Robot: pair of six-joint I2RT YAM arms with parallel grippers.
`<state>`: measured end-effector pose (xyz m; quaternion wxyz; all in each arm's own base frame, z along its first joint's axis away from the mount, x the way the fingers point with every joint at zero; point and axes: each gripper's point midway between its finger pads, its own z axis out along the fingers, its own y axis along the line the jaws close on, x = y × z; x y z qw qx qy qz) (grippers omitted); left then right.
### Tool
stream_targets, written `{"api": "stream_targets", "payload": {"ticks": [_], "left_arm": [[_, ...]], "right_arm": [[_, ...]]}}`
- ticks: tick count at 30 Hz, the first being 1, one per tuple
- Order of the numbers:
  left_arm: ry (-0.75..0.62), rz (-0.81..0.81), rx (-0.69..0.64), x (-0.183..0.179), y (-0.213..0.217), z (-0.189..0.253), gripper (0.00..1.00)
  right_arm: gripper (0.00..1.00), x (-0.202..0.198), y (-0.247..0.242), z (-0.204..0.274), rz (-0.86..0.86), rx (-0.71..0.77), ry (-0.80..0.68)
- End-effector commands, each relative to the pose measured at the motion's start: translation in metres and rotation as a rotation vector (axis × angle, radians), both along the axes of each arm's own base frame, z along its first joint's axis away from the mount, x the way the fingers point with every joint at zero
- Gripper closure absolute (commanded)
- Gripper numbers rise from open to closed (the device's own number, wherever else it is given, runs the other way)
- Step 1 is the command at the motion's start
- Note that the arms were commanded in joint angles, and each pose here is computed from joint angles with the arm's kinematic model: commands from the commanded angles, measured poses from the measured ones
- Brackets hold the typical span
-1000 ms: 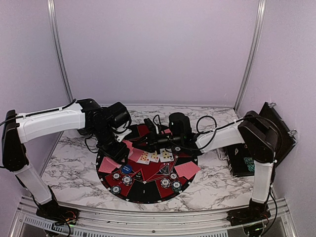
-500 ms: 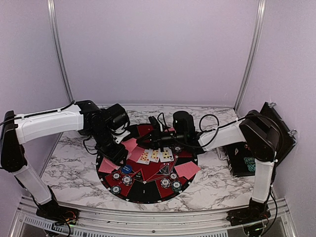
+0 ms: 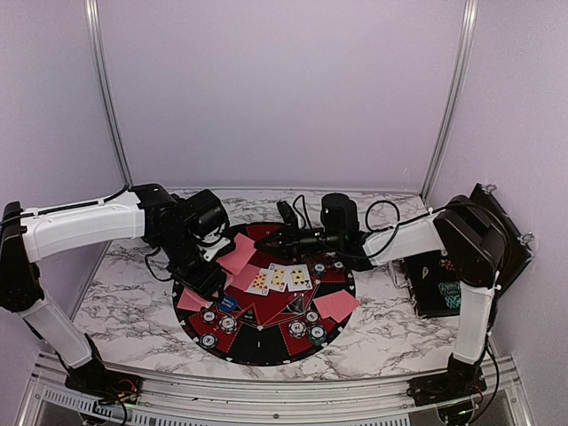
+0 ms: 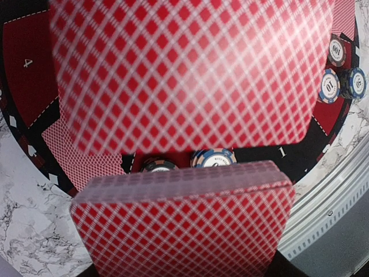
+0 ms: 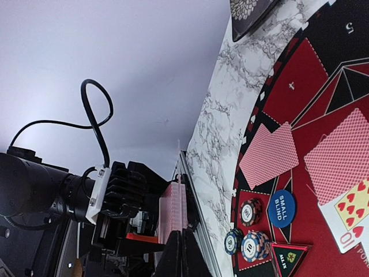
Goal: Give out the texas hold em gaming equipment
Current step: Pick up the poker card from the face-down deck piles, then place the poker card in the community card area.
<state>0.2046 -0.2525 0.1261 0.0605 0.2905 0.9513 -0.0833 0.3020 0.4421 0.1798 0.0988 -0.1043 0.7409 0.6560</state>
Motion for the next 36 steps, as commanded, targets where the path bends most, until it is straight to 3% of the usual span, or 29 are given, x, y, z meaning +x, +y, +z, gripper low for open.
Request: {"api": "stream_targets", "payload": {"ticks": [1,6,13,20,36], "left_arm": [[-0.022,0.012,-0.033,0.000,0.004,0.009,0.37],[-0.023,0.014,-0.037,-0.001,0.006,0.010,0.37],[-0.026,0.019,-0.040,-0.001,0.011,0.011,0.37],[-0.026,0.016,-0.039,0.000,0.012,0.010,0.37],[-0.020,0.020,-0.039,0.002,0.013,0.007,0.38]], "right_arm": [[1.00,0.002,-0.010,0.027,0.030,0.063,-0.058],[1.00,0.012,-0.015,0.015,0.023,0.043,-0.046],[1.00,0.045,-0.007,-0.030,-0.011,-0.133,-0.075],[1.00,0.070,0.009,-0.073,-0.011,-0.204,-0.055],[1.00,0.080,0.027,-0.126,0.015,-0.310,-0.031]]}}
